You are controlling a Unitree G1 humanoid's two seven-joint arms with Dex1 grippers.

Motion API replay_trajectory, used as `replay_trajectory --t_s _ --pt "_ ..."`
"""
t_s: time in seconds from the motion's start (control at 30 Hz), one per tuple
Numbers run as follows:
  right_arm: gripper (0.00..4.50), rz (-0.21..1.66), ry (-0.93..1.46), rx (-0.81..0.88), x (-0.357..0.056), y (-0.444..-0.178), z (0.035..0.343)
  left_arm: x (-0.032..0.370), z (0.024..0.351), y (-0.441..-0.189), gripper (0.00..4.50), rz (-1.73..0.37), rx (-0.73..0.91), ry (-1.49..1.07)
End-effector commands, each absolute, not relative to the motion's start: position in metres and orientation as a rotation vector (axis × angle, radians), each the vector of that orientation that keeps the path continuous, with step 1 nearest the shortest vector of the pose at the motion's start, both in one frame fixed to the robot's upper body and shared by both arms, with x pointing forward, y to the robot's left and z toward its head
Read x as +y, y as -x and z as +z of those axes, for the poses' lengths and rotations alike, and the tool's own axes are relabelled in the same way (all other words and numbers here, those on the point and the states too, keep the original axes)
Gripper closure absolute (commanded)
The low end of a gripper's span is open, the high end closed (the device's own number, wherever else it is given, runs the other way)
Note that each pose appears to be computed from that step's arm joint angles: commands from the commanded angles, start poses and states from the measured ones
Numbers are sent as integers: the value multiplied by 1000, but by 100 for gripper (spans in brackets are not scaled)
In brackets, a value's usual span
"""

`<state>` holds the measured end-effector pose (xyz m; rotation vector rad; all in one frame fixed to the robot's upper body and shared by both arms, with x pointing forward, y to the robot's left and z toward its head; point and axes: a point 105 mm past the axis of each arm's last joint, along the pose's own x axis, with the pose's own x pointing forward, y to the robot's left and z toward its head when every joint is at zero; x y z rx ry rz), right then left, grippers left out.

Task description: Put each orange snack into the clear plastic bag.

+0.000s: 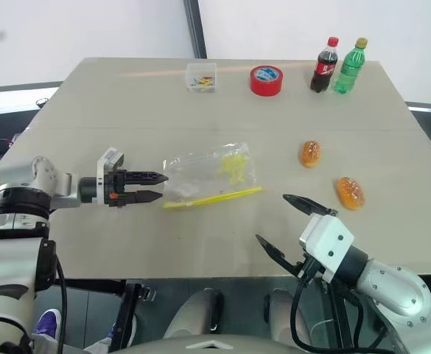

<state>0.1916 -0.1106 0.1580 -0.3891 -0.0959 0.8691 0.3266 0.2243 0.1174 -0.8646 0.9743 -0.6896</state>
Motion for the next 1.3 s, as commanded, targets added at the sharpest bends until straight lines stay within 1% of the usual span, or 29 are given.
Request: replay_trajectory --t_s 0.03,0.3,0.53,0.67,0.8,0.9,1.0,1.13,1.17,1.23,1.27,1.3 --pt "0 867 404 -141 -110 -189 167 216 110 -326 12 -703 995 905" --pt "0 866 420 -140 -111 -189 170 195 97 -329 12 -794 973 1042" --pt "0 849 430 -140 -112 -189 170 168 95 -336 12 -844 976 1062" --pt "0 839 437 -142 -112 -190 170 156 92 -339 12 -834 976 1048" --pt "0 815 458 -143 -112 -192 170 143 100 -344 12 -844 938 1079" --pt "0 815 460 -142 -111 -193 168 138 98 -346 12 -807 925 1092" --pt "0 817 461 -143 -110 -194 168 130 94 -348 94 -776 923 1110" --pt "0 821 467 -145 -108 -196 168 121 89 -348 290 -738 921 1124" --pt "0 819 472 -147 -108 -197 167 120 90 -348 347 -736 919 1136" --pt "0 811 504 -158 -107 -200 166 119 95 -348 428 -741 909 1164" --pt "0 804 527 -162 -106 -202 165 119 98 -348 445 -743 900 1177" --pt "0 793 574 -163 -105 -206 161 120 101 -349 445 -749 887 1191"
